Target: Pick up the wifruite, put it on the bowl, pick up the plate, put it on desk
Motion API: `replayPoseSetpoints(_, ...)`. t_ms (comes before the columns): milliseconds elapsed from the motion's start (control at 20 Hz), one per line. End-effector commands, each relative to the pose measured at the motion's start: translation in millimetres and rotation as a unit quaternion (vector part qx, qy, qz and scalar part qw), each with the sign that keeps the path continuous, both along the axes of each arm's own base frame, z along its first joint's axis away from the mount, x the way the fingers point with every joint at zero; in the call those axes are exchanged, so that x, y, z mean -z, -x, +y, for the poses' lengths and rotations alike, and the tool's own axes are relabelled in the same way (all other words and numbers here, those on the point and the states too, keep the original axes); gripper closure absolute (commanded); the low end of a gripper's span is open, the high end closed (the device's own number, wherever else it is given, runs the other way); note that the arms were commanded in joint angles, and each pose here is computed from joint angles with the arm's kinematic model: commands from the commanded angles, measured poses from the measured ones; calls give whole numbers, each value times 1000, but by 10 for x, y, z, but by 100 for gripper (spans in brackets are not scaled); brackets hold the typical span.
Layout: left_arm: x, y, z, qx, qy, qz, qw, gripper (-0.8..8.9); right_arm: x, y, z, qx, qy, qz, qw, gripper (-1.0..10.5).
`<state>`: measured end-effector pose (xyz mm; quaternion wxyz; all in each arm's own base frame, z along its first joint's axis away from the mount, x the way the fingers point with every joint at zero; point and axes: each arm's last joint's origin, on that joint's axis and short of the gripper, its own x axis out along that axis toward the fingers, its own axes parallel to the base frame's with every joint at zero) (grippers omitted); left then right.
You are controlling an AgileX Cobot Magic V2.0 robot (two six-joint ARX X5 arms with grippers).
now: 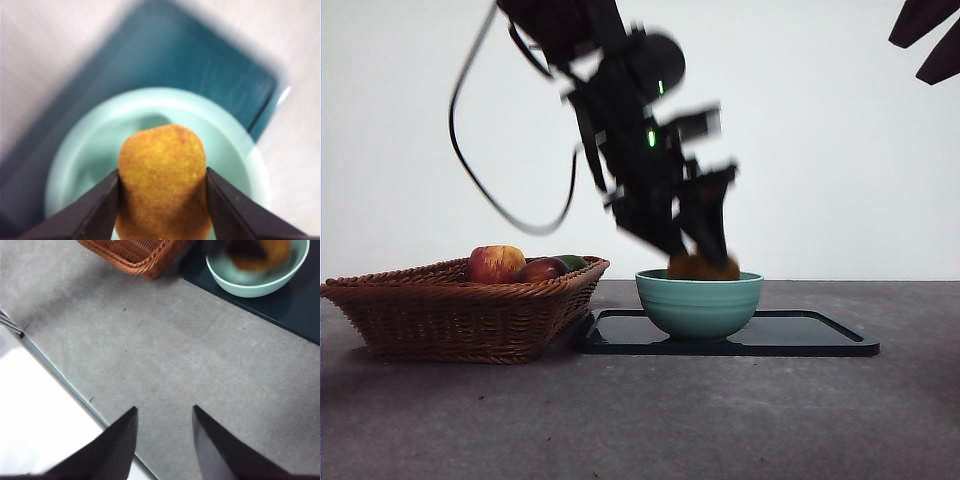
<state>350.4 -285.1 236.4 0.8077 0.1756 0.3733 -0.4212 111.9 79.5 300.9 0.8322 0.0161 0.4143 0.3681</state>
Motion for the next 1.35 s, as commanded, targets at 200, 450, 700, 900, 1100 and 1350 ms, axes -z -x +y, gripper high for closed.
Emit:
replayPoseSetpoints(200, -1187, 366, 520, -105, 118, -17, 987, 603, -19, -3, 13, -1, -3, -1, 1000, 771)
replayPoseSetpoints(450, -1799, 842, 1235, -228, 104, -45, 967, 603, -24, -8, 16, -1, -5, -5, 1000, 771)
replayPoseSetpoints(700, -1998, 1126, 1629, -273, 100, -51, 956, 603, -32, -14, 19, -1, -7, -9, 1000, 771)
replayPoseSetpoints(900, -1853, 1166, 1746, -312, 116, -31, 942, 604, -33, -15, 20, -1, -8, -10, 1000, 771)
replayPoseSetpoints(1100, -1367, 1077, 1746, -351, 100, -10, 931, 603, -35, -17, 21, -1, -9, -12, 1000, 771)
replayPoseSetpoints(1350, -595, 928, 1698, -362, 76, 11, 929, 604, -35, -19, 21, 0, -8, -12, 1000, 771)
